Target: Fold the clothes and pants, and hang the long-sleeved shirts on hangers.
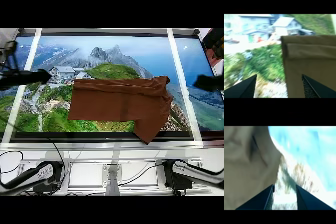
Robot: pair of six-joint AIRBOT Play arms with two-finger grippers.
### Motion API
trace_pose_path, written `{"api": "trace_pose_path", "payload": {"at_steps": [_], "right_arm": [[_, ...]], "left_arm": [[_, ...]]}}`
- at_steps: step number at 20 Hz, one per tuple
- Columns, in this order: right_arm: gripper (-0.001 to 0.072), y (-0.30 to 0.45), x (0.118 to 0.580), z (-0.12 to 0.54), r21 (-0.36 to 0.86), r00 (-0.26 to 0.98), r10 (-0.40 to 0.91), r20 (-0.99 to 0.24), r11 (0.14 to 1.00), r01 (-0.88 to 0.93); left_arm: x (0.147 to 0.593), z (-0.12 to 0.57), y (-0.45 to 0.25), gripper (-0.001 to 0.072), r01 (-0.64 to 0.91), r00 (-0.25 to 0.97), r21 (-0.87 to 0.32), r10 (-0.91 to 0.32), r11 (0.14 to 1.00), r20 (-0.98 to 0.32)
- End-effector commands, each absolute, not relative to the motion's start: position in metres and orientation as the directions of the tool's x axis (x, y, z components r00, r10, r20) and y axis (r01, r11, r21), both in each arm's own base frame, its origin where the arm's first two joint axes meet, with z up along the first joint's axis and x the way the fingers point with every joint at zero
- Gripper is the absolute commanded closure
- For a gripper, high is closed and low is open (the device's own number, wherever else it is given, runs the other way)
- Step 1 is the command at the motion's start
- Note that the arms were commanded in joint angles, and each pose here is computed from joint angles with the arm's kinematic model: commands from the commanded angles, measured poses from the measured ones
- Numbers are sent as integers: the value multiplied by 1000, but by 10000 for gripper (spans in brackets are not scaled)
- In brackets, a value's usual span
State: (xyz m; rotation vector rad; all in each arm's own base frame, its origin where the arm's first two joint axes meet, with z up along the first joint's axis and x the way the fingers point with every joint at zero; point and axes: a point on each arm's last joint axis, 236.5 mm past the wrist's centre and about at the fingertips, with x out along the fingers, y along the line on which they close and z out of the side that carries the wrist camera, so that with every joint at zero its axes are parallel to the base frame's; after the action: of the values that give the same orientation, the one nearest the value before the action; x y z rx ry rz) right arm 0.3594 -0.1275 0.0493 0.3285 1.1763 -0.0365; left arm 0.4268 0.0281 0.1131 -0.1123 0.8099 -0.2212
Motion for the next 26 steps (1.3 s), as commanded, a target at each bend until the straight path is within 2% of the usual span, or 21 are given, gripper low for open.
{"api": "trace_pose_path", "payload": {"at_steps": [1,4,5,6,9,14,15,16,18,22,24,26], "right_arm": [[389,-86,284,1,379,305,299,-904,891,249],[360,-31,218,-56,472,104,463,-880,831,294],[301,-19,208,-66,496,81,498,-864,809,316],[281,-10,204,-75,519,89,521,-849,791,324],[281,-5,215,-92,542,167,519,-838,762,354],[283,9,224,-116,617,157,616,-772,667,418],[288,15,228,-119,645,164,644,-747,642,415],[329,20,232,-122,670,174,668,-723,617,413],[334,25,240,-123,707,201,696,-690,588,393],[347,23,246,-125,714,226,687,-691,602,356],[403,23,246,-125,718,229,686,-690,610,336],[405,23,249,-123,726,240,689,-684,609,320]], "left_arm": [[393,139,51,99,120,678,-132,-178,984,-713],[393,141,45,100,130,678,-159,-204,979,-706],[393,142,42,100,132,680,-172,-216,976,-701],[394,142,41,99,134,681,-179,-222,975,-698],[395,145,35,99,140,687,-205,-245,969,-684],[396,147,33,99,143,691,-218,-255,965,-677],[396,147,33,99,143,691,-217,-255,966,-677],[396,147,33,99,143,691,-216,-254,966,-677],[400,145,38,99,128,702,-212,-240,969,-671],[399,110,40,99,104,648,-245,-253,964,-718],[390,75,36,99,68,589,-296,-278,953,-759],[373,36,29,99,30,514,-342,-308,939,-801]]}}
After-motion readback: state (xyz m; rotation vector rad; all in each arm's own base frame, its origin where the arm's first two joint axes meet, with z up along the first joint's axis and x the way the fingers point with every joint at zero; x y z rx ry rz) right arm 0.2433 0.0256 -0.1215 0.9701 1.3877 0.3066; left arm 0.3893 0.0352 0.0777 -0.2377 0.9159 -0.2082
